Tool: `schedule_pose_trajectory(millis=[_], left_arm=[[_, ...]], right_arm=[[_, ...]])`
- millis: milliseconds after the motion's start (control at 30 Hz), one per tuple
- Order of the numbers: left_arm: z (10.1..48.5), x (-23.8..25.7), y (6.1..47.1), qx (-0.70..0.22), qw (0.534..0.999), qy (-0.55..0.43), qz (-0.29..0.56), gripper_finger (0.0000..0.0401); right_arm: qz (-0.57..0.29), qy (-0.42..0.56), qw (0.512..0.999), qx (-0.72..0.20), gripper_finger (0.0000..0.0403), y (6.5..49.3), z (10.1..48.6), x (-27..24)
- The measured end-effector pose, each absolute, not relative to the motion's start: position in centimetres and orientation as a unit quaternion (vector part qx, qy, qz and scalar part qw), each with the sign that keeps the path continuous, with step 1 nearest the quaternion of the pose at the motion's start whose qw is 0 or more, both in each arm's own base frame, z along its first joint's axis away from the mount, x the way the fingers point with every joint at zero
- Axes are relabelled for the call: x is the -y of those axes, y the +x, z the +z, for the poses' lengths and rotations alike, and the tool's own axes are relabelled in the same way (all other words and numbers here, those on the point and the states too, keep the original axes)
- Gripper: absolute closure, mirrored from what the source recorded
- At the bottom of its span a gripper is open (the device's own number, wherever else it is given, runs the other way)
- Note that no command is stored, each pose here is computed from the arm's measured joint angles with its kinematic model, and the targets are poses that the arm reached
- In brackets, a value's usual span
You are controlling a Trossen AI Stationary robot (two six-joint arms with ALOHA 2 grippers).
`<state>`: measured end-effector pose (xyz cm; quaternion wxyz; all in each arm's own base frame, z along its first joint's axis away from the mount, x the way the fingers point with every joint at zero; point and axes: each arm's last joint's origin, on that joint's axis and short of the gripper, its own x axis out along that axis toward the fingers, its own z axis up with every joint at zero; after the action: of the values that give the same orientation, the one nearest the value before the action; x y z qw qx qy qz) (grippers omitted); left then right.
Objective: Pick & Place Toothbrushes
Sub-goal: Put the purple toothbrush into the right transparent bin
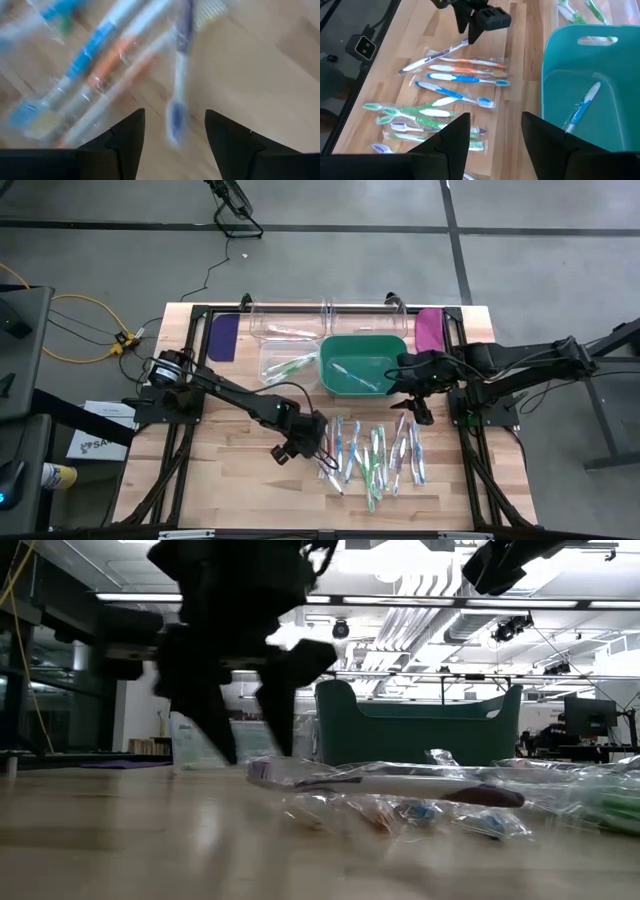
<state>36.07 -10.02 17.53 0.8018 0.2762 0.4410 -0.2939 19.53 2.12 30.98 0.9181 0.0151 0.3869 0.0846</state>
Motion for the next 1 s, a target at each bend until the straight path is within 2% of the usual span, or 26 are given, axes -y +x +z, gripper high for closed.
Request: schedule_pose_trajectory(millis=[400, 567, 900, 1000], left_arm=[[16.0, 10.0, 36.4, -0.457, 0.787, 0.293, -0.293, 0.0211], [16.0, 10.0, 36.5, -0.454, 0.789, 0.294, -0.29, 0.0258], [16.1, 10.1, 36.6, -0.448, 0.794, 0.291, -0.29, 0.0387], [16.1, 10.1, 36.6, -0.45, 0.799, 0.279, -0.286, 0.0396]], right_arm=[[0.084, 0.017, 0.919, -0.385, 0.0232, 19.5, 31.0, -2.1], [0.084, 0.017, 0.919, -0.385, 0.0232, 19.5, 31.0, -2.1], [0.084, 0.016, 0.92, -0.383, 0.0232, 19.6, 31.0, -2.1], [0.084, 0.017, 0.92, -0.383, 0.0232, 19.6, 31.0, -2.1]])
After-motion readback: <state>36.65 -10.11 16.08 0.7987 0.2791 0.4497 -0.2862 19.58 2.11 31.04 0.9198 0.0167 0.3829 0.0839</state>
